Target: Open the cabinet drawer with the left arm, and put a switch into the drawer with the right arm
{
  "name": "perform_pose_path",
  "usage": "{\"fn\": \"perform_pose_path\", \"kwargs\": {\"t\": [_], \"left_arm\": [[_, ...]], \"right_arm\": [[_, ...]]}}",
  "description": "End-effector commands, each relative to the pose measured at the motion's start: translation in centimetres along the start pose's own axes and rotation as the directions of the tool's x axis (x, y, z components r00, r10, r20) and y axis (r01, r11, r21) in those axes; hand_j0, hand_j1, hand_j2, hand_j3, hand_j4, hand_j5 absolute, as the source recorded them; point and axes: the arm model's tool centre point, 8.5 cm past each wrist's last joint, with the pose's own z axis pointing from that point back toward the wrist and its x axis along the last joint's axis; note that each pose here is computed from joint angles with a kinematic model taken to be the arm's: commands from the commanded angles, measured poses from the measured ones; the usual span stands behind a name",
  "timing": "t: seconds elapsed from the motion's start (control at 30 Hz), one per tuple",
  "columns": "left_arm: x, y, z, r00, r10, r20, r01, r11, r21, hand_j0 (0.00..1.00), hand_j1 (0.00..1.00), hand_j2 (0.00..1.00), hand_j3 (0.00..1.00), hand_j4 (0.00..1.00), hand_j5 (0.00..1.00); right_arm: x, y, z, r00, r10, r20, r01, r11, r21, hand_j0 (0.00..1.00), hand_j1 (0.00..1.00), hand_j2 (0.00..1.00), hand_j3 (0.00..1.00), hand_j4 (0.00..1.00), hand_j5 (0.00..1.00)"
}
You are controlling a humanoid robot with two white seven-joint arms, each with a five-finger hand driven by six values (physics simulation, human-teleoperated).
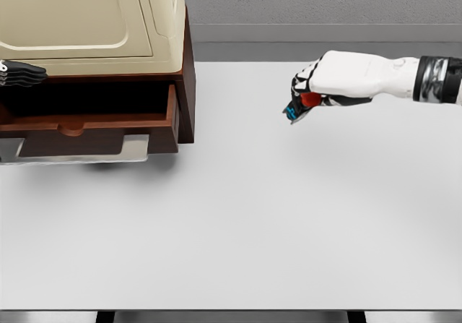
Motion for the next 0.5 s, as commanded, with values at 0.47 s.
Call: {"fn": "perform_pose_path", "kwargs": {"t": [0.47], "left_arm": [[0.0,0.1,0.0,1.0,0.004,0.003,-0.004,1.0,0.003,1.0,1.0,1.0,1.0,1.0,1.0]], "right_arm": [[3.6,-4.6,-6.5,0.984,0.073,0.162,-0.061,0.995,-0.08,0.35,0.35,0.35,0.35,0.35,0.35]]}}
